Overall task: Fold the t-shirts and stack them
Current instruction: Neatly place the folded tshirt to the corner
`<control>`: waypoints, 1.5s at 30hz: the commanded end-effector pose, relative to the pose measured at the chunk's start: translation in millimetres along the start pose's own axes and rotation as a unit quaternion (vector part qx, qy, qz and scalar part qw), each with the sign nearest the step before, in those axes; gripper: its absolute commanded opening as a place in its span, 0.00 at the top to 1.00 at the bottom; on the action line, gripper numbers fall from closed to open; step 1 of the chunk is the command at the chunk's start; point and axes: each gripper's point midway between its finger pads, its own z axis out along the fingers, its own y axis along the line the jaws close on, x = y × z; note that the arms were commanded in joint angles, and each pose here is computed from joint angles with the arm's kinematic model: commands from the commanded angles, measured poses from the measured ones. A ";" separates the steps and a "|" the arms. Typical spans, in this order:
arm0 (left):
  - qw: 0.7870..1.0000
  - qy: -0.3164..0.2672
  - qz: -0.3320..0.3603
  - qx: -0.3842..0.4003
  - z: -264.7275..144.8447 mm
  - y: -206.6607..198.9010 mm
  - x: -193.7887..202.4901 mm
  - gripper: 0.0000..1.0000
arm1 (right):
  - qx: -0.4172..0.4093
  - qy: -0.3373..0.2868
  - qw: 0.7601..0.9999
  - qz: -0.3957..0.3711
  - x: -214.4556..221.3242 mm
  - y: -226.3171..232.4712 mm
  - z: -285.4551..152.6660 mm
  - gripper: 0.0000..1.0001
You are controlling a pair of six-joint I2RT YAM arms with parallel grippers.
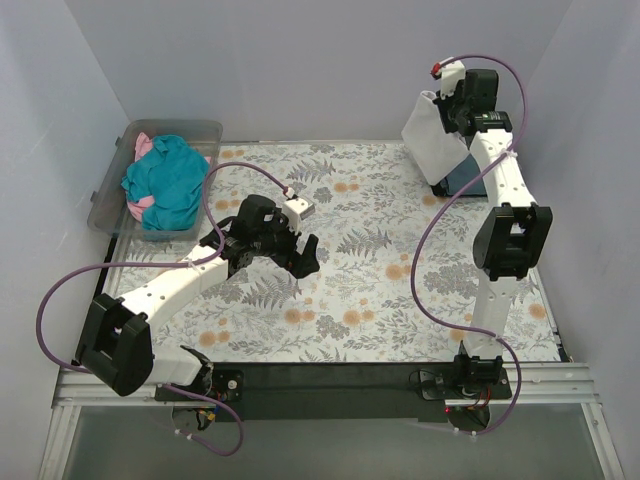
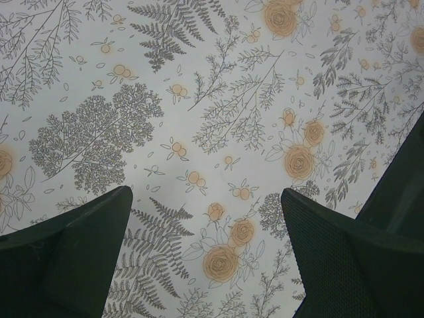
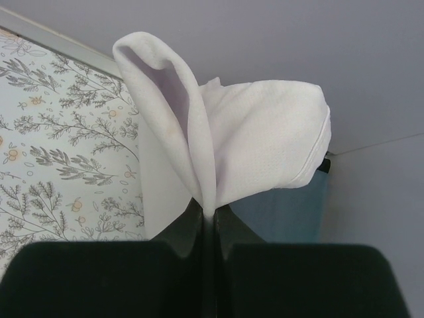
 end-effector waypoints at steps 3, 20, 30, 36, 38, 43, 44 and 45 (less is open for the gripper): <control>1.000 -0.007 0.006 0.010 -3.9 -4.5 -0.8 0.04 | 0.032 -0.043 0.999 -0.008 -37.0 -28.1 -29.8 0.99; 1.000 0.008 -0.008 0.021 0.0 -7.2 4.8 0.03 | 0.053 -0.021 0.998 0.006 -7.0 -74.9 -27.0 0.99; 0.999 0.026 -0.017 0.030 2.6 -9.4 10.7 0.03 | 0.045 0.004 0.999 -0.012 34.8 -93.9 1.2 0.99; 0.999 0.029 -0.016 0.030 0.7 -9.9 11.1 0.03 | 0.053 0.011 0.998 -0.035 53.5 -108.9 13.3 0.99; 0.999 0.032 -0.018 0.032 1.6 -10.1 11.8 0.02 | 0.058 0.011 0.997 -0.048 58.1 -113.1 17.7 0.99; 0.999 0.039 -0.022 0.030 3.8 -9.1 14.2 0.02 | 0.071 0.017 0.995 -0.075 69.1 -123.7 27.2 0.99; 0.999 0.039 -0.023 0.031 4.1 -9.3 14.2 0.02 | 0.071 0.021 0.994 -0.079 74.4 -124.4 30.6 0.99; 0.998 0.039 -0.024 0.030 3.9 -9.2 14.2 0.02 | 0.074 0.021 0.994 -0.082 75.2 -127.1 30.9 0.99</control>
